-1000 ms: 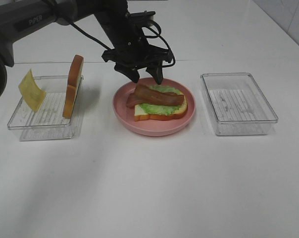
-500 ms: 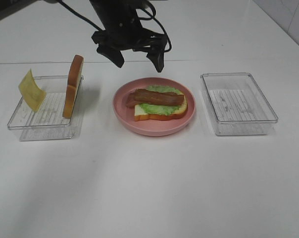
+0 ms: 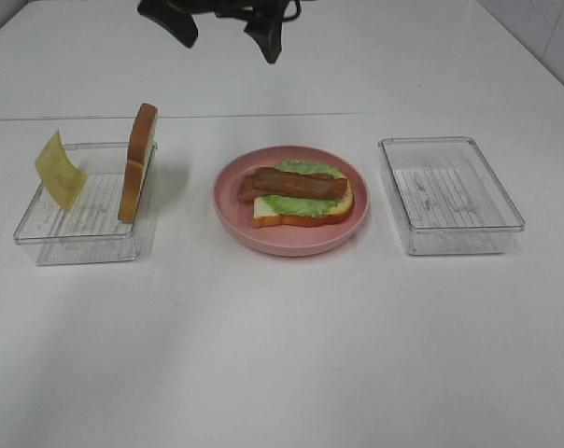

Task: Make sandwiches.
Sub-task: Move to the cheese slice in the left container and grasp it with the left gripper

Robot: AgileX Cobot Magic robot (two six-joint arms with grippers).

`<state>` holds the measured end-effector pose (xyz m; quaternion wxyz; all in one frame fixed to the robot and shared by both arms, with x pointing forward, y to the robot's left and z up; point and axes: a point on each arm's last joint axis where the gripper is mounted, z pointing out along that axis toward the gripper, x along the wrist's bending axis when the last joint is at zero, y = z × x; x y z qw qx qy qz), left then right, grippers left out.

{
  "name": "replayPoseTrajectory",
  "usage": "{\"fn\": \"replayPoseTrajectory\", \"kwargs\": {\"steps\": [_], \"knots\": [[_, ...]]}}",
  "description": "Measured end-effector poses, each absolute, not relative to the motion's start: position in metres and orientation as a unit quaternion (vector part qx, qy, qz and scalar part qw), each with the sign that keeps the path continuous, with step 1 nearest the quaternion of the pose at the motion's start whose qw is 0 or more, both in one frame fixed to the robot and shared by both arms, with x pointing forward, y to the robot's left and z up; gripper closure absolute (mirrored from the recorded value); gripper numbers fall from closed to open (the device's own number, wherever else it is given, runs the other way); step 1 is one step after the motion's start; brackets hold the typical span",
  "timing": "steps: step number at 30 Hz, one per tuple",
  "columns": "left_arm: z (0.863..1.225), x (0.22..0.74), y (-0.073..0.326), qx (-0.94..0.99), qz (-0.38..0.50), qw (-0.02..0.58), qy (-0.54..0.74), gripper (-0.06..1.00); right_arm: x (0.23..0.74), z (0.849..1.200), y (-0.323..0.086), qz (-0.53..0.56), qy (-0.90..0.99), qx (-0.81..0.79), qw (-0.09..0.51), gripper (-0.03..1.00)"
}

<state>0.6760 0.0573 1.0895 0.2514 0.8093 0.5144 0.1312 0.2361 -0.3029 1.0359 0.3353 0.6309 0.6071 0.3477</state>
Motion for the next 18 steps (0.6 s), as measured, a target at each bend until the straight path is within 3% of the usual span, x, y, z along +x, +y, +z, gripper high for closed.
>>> {"fn": "replayPoseTrajectory", "kwargs": {"steps": [2, 9, 11, 13, 15, 16, 18], "knots": [[1.123, 0.667, 0.071, 0.788, 0.179, 0.263, 0.527, -0.04, 0.236, 1.036, -0.303, 0.347, 0.607, 0.631, 0.336, 0.01], [1.152, 0.670, 0.113, 0.751, 0.213, 0.272, 0.563, -0.04, 0.236, 1.036, -0.303, 0.347, 0.607, 0.631, 0.336, 0.01], [1.152, 0.672, 0.121, 0.746, 0.208, 0.272, 0.571, -0.04, 0.236, 1.036, -0.303, 0.347, 0.607, 0.631, 0.336, 0.01], [1.148, 0.680, 0.165, 0.720, 0.191, 0.262, 0.614, -0.04, 0.236, 1.036, -0.303, 0.347, 0.607, 0.631, 0.336, 0.01], [1.146, 0.682, 0.177, 0.715, 0.189, 0.255, 0.623, -0.04, 0.236, 1.036, -0.303, 0.347, 0.607, 0.631, 0.336, 0.01], [1.133, 0.686, 0.199, 0.706, 0.177, 0.235, 0.644, -0.04, 0.236, 1.036, -0.303, 0.347, 0.607, 0.631, 0.336, 0.01], [1.124, 0.688, 0.208, 0.704, 0.169, 0.223, 0.653, -0.04, 0.236, 1.036, -0.303, 0.347, 0.607, 0.631, 0.336, 0.01]]}}
